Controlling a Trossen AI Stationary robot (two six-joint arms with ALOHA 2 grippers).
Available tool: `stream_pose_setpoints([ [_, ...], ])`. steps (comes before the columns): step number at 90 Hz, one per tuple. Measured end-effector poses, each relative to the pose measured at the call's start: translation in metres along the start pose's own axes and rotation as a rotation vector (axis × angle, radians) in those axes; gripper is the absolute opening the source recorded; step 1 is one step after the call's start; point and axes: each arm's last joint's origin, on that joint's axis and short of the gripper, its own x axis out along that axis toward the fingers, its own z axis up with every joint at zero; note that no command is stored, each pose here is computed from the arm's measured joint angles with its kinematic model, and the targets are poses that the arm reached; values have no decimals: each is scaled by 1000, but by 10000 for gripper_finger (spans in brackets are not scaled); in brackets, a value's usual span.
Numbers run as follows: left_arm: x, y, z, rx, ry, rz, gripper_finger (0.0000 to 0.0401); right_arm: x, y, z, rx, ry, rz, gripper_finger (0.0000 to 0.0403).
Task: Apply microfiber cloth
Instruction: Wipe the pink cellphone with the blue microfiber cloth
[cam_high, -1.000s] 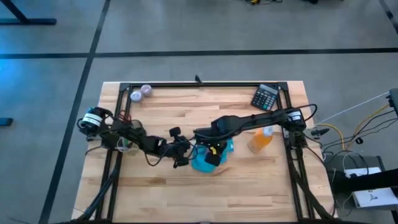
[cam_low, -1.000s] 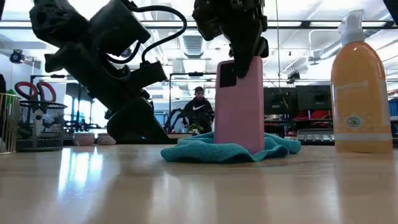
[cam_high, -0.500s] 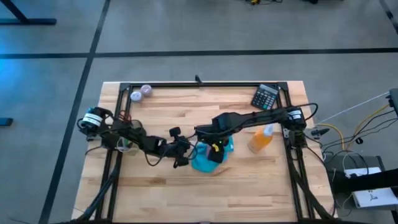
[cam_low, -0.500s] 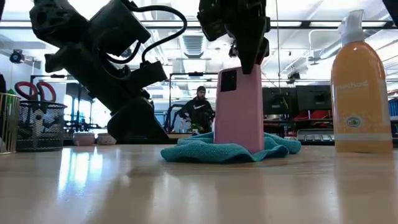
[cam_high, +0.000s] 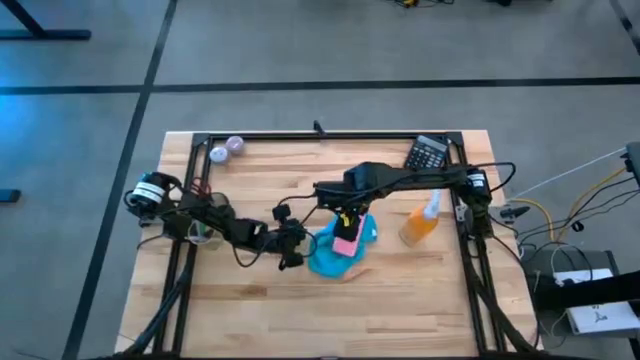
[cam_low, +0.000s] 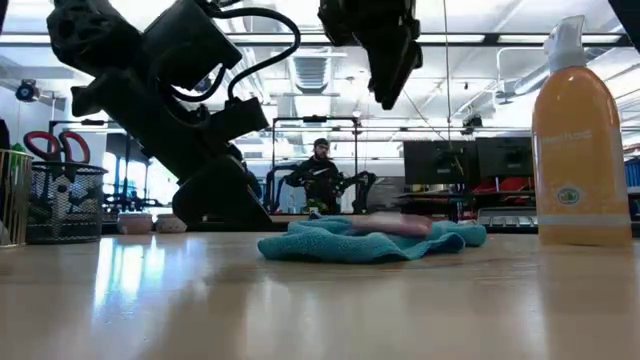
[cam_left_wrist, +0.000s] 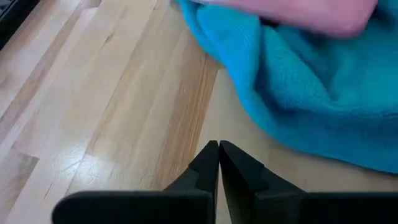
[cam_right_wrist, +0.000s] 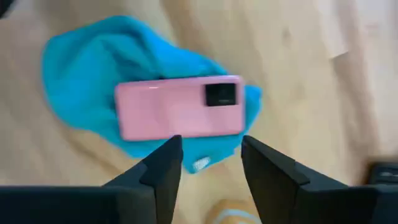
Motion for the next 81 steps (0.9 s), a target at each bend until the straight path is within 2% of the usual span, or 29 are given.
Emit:
stream_pose_setpoints([
  [12,0,0,0,-14,-1,0,0,20,6,-2,-38,1,-25,101],
  [28,0,0,1,-28,-14,-4,0,61,10,-10,-59,22,-55,22],
  [33,0,0,2,-32,-20,-5,0,74,10,-13,-62,27,-56,7],
  [60,0,-1,4,-34,-34,-8,0,132,13,-28,-23,-34,-13,2],
  [70,0,-1,4,-35,-37,-9,0,143,14,-33,-7,-55,27,1],
  [81,0,-1,4,-37,-41,-10,0,145,13,-35,-13,-43,21,1],
])
